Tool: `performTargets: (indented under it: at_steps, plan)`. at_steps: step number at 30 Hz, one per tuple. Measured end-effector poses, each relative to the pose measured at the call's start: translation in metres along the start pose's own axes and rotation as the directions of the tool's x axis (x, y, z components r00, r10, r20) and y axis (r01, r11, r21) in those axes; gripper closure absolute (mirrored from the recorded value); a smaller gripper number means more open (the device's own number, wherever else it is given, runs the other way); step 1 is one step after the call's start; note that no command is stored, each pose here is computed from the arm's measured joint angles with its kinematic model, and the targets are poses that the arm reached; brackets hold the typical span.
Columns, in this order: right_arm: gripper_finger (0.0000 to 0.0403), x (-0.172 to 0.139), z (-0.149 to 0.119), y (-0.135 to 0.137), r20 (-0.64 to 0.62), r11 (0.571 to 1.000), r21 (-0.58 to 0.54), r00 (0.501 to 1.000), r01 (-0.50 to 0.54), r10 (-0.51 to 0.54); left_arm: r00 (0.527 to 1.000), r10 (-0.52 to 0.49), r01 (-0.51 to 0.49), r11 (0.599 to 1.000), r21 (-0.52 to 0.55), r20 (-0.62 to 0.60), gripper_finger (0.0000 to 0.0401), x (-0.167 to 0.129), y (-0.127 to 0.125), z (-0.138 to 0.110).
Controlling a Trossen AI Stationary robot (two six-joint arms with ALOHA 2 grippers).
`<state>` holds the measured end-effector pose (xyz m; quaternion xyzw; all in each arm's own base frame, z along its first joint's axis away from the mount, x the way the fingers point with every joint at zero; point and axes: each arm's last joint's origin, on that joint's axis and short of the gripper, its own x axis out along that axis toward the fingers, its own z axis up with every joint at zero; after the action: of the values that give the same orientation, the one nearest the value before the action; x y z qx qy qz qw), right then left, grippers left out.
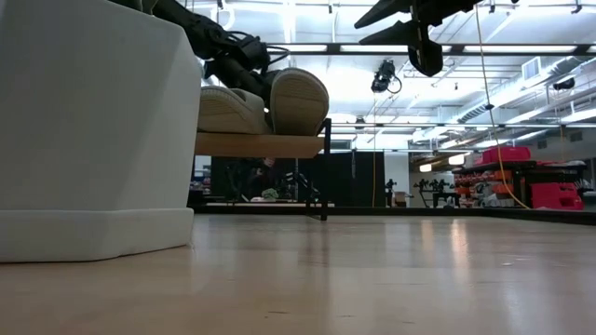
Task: Pick and place slides into the shelf
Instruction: Put the gray slipper on the shelf
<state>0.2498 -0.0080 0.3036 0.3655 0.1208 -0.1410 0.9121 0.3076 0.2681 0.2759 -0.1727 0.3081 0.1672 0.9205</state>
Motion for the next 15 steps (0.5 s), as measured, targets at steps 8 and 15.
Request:
performTargets:
  at_steps: [8, 15]
  plan:
    - [0.0286, 0.0, 0.0, 0.0, 0.0, 1.0, -0.001, 1.0, 0.0, 0.0, 0.998, 0.052, -0.052, 0.999, 0.003, 0.029, 0.0158, -0.013, 0.001, 0.005]
    - [0.0286, 0.0, 0.0, 0.0, 0.0, 1.0, -0.002, 1.0, 0.0, 0.0, 0.995, 0.097, -0.097, 0.995, -0.012, 0.028, 0.0158, -0.016, 0.005, 0.005]
